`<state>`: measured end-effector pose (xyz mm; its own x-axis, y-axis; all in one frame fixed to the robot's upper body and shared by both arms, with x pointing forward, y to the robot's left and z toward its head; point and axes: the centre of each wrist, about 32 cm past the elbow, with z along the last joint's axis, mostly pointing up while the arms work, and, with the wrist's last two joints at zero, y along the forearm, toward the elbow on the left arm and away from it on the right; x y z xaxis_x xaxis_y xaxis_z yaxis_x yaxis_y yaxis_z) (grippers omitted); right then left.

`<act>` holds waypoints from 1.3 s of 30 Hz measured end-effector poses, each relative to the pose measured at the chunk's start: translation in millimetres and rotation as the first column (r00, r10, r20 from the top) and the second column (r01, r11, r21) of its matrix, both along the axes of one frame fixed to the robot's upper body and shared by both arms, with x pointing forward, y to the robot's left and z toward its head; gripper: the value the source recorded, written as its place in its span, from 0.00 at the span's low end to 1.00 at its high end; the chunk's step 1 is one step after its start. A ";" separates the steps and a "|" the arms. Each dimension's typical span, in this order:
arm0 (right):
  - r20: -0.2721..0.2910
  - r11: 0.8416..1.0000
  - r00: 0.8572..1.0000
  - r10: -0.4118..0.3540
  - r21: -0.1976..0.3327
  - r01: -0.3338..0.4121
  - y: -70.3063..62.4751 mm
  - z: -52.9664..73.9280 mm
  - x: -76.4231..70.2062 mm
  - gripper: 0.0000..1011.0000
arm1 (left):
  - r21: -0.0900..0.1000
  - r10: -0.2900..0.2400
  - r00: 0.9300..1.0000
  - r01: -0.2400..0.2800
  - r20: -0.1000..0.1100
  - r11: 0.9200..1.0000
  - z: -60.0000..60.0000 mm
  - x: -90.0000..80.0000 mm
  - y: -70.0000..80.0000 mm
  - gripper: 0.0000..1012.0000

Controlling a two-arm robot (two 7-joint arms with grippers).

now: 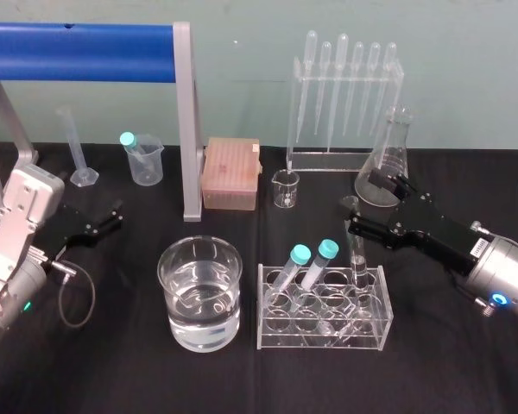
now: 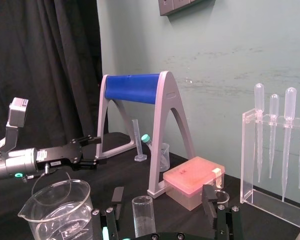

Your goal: Hold the test tube with one hand and immerse one end into the beaker, then return it to the test tube rack.

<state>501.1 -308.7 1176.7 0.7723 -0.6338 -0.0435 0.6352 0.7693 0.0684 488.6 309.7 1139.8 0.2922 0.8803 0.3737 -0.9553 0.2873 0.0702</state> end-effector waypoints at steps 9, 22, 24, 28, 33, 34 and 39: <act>0.000 1.000 1.000 0.000 0.000 0.000 0.0 0.0 0.0 0.99 | 0.000 0.000 1.000 0.000 0.000 1.000 0.0 0.0 0.0 0.99; 0.194 0.940 0.920 -0.340 0.033 0.341 -19.7 31.1 -16.1 0.99 | 0.000 0.000 1.000 0.000 0.000 1.000 0.0 0.0 0.0 0.99; 0.163 0.925 0.912 -0.376 0.009 0.380 -21.8 30.0 -17.0 0.99 | 0.000 0.000 1.000 0.000 0.000 1.000 0.0 0.0 0.0 0.99; 0.057 0.896 0.898 -0.436 -0.058 0.439 -24.1 18.2 -18.3 0.99 | 0.000 0.000 1.000 0.000 0.000 1.000 0.0 0.0 0.0 0.99; -0.047 0.876 0.879 -0.474 -0.124 0.466 -22.0 -3.4 -21.5 0.99 | 0.000 0.000 1.000 0.000 0.000 1.000 0.0 0.0 0.0 0.99; -0.065 0.873 0.875 -0.479 -0.135 0.468 -21.4 -7.9 -22.4 0.99 | 0.000 0.000 1.000 0.000 0.000 1.000 0.0 0.0 0.0 0.99; -0.060 0.874 0.876 -0.478 -0.133 0.468 -21.4 -6.6 -22.2 0.99 | 0.000 0.000 1.000 0.000 0.000 1.000 0.0 0.0 0.0 0.99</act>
<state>478.9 -330.2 1170.1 0.3748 -0.9271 -0.0056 0.9245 0.3742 -0.0727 488.6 309.7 1139.8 0.2922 0.8803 0.3738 -0.9553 0.2873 0.0703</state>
